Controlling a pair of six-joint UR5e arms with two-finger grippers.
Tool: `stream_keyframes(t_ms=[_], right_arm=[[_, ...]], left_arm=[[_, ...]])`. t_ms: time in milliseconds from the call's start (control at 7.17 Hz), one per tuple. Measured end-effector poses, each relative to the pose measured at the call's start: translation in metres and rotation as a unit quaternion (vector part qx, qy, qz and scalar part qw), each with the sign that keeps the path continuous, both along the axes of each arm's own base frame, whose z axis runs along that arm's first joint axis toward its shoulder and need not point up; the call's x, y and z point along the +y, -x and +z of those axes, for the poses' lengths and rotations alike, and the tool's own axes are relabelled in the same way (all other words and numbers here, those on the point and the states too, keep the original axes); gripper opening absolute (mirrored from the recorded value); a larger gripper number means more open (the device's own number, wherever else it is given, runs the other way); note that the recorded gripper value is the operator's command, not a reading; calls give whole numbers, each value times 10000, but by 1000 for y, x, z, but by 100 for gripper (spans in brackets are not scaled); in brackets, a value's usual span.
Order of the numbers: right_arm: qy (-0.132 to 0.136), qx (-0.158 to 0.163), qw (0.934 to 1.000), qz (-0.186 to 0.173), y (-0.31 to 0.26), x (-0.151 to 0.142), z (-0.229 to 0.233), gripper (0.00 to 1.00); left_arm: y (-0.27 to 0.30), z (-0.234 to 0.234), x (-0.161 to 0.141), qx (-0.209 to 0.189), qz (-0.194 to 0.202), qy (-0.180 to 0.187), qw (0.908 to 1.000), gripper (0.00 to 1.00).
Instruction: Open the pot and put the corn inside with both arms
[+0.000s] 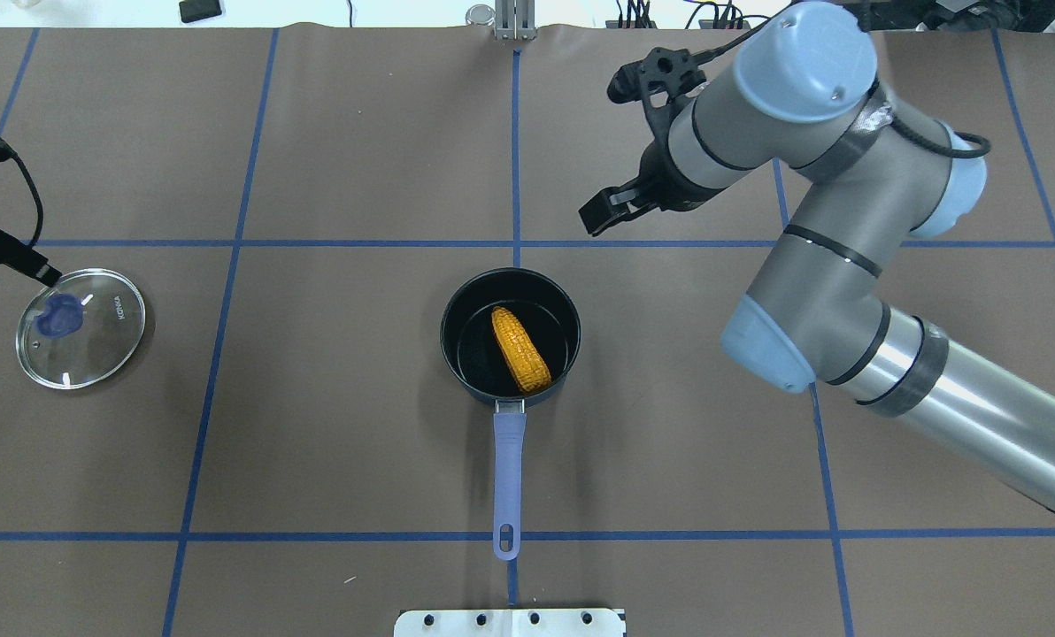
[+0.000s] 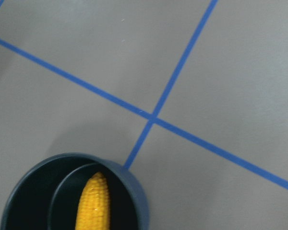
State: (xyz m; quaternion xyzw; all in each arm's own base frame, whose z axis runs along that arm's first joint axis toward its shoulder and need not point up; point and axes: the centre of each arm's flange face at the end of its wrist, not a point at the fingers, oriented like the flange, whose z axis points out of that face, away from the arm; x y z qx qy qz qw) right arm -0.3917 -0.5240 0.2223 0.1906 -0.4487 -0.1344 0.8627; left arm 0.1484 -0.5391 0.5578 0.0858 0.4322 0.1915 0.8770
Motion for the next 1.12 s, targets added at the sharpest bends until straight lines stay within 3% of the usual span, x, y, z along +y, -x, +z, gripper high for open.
stream_keyframes(t_ms=[279,558,977,1116], right_arm=[[390,222,9982,411,-71,-33,64,100],[649,694,9937,597,-173,-51,158,100],[1043,1619,9809,282,-313,-42,268,100],[1250,1672,9776,247,-352,-26,299,100]], left_arm=[[62,5,-11,-43,-439,-102,9990,99],[107,31,-10,-150,-682,-48,9975,100],[162,76,6,-357,-817,403,9952,100],[172,89,15,-390,-820,526,9945,100]])
